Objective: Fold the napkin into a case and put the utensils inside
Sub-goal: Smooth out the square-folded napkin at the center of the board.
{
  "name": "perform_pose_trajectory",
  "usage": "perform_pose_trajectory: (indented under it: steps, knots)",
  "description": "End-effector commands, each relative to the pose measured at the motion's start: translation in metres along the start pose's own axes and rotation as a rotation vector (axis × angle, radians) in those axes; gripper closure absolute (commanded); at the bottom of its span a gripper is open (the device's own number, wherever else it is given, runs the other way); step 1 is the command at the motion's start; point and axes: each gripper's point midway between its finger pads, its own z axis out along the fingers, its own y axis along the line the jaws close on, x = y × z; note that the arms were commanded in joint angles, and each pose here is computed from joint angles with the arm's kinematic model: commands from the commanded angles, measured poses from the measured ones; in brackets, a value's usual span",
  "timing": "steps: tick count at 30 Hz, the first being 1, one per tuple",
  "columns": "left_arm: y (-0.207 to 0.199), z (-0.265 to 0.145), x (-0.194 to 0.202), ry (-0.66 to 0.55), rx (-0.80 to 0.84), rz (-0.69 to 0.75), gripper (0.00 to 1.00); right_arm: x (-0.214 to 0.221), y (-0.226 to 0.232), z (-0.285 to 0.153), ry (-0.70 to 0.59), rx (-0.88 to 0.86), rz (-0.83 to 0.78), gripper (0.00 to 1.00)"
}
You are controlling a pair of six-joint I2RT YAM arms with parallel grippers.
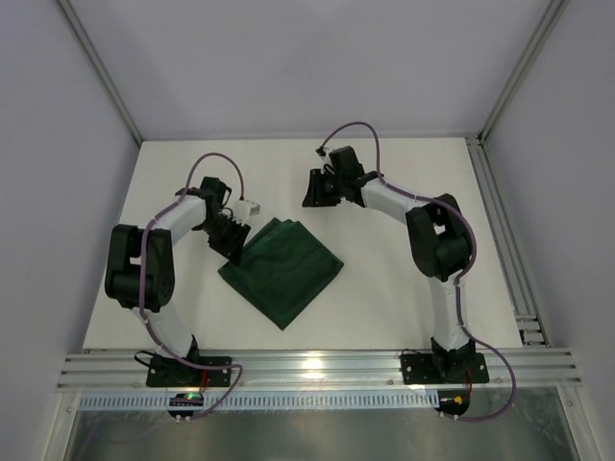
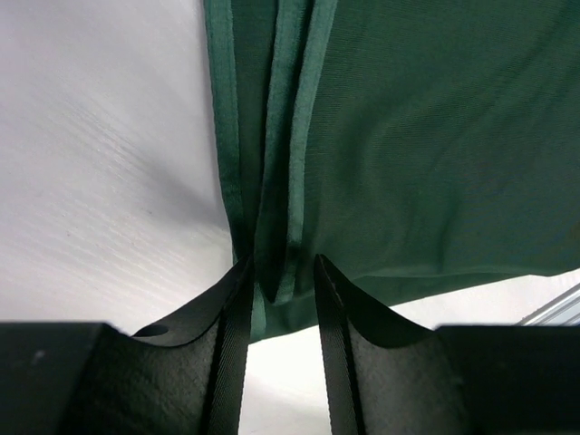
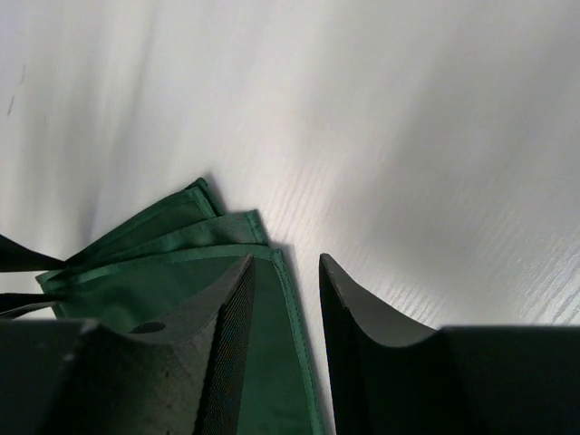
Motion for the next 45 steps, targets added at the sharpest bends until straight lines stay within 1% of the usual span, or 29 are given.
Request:
perform_pose_trajectory:
  steps: [1, 3, 4, 6, 9, 10, 12, 17, 25, 26, 30, 34, 38, 40, 42, 45]
  knots:
    - [0.012, 0.003, -0.015, -0.029, -0.042, 0.007, 0.66, -0.014, -0.001, 0.002, -0.012, 0.025, 0.009, 0.61]
    - [0.012, 0.005, -0.014, -0.024, -0.038, 0.009, 0.71, -0.007, -0.005, 0.007, 0.001, 0.026, 0.022, 0.62]
    - [0.011, 0.005, -0.014, -0.023, -0.034, 0.008, 0.77, -0.005, -0.006, 0.009, 0.007, 0.028, 0.025, 0.62]
    - [0.009, 0.002, -0.011, -0.019, -0.029, 0.011, 0.81, 0.001, -0.010, 0.011, 0.014, 0.036, 0.032, 0.62]
    - [0.005, -0.006, -0.011, -0.036, -0.034, 0.028, 0.79, 0.007, -0.018, 0.012, 0.018, 0.044, 0.056, 0.62]
    - [0.005, -0.007, -0.011, -0.036, -0.035, 0.030, 0.75, 0.009, -0.020, 0.013, 0.021, 0.042, 0.065, 0.62]
    - [0.004, -0.010, -0.012, -0.042, -0.040, 0.034, 0.72, 0.015, -0.022, 0.014, 0.028, 0.037, 0.072, 0.63]
    - [0.001, -0.012, -0.007, -0.024, -0.025, 0.030, 0.71, 0.027, -0.026, 0.013, 0.041, 0.042, 0.083, 0.63]
    - [0.001, -0.015, 0.006, 0.015, -0.042, 0.040, 0.72, 0.034, -0.034, 0.010, 0.042, 0.055, 0.097, 0.63]
    - [0.000, -0.015, 0.006, 0.015, -0.041, 0.042, 0.73, 0.034, -0.035, 0.011, 0.043, 0.057, 0.096, 0.63]
    - [-0.001, -0.019, 0.004, 0.004, -0.043, 0.042, 0.83, 0.036, -0.036, 0.011, 0.047, 0.062, 0.104, 0.63]
    - [-0.003, -0.024, 0.001, -0.010, -0.047, 0.050, 0.87, 0.038, -0.037, 0.011, 0.047, 0.064, 0.116, 0.64]
    - [-0.003, -0.023, 0.004, 0.004, -0.042, 0.050, 0.93, 0.041, -0.038, 0.010, 0.047, 0.063, 0.122, 0.64]
    - [-0.003, -0.023, 0.003, 0.000, -0.039, 0.051, 0.93, 0.042, -0.040, 0.010, 0.049, 0.065, 0.124, 0.64]
    - [-0.004, -0.025, 0.002, -0.007, -0.039, 0.048, 0.99, 0.044, -0.039, 0.010, 0.052, 0.061, 0.126, 0.64]
    - [-0.006, -0.031, -0.001, -0.022, -0.043, 0.053, 1.00, 0.047, -0.040, 0.012, 0.059, 0.062, 0.130, 0.64]
